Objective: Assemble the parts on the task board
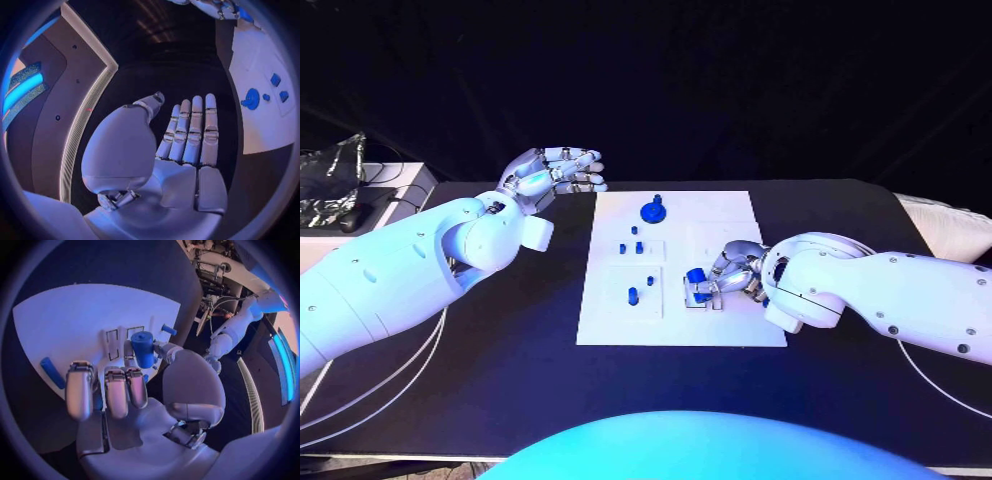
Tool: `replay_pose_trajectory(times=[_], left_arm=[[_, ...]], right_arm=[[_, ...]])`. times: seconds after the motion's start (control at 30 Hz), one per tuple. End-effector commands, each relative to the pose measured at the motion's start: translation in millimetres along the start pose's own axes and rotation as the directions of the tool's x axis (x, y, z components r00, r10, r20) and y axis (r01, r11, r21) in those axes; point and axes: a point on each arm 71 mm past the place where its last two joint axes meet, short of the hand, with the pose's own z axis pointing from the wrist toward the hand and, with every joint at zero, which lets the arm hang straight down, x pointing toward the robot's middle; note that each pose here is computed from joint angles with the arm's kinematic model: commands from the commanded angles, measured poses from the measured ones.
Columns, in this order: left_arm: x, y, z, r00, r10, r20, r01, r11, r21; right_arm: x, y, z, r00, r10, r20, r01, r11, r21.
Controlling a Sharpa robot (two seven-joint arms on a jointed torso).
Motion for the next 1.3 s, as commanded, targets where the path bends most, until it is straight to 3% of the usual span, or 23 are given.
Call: replay_pose_trajectory(times=[0.03,0.8,1.3], left_arm=[[2.1,-0.8,0.1,1.0,-0.013,-0.017,0.013,1.0,0.007],[2.2,-1.3,-0.4,1.0,-0.013,-0.02,0.013,1.0,0.006],[1.9,-1.7,-0.9,1.0,-0.012,-0.019,0.012,1.0,0.005]], right_arm=[[0.1,-1.2,1.3,0.998,-0.066,-0.003,0.066,0.998,0.002],[4.0,-1.0,8.2,0.994,-0.112,-0.009,0.113,0.994,0.009],[2.3,0.5,10.9,0.993,-0.117,0.022,0.117,0.993,0.009]])
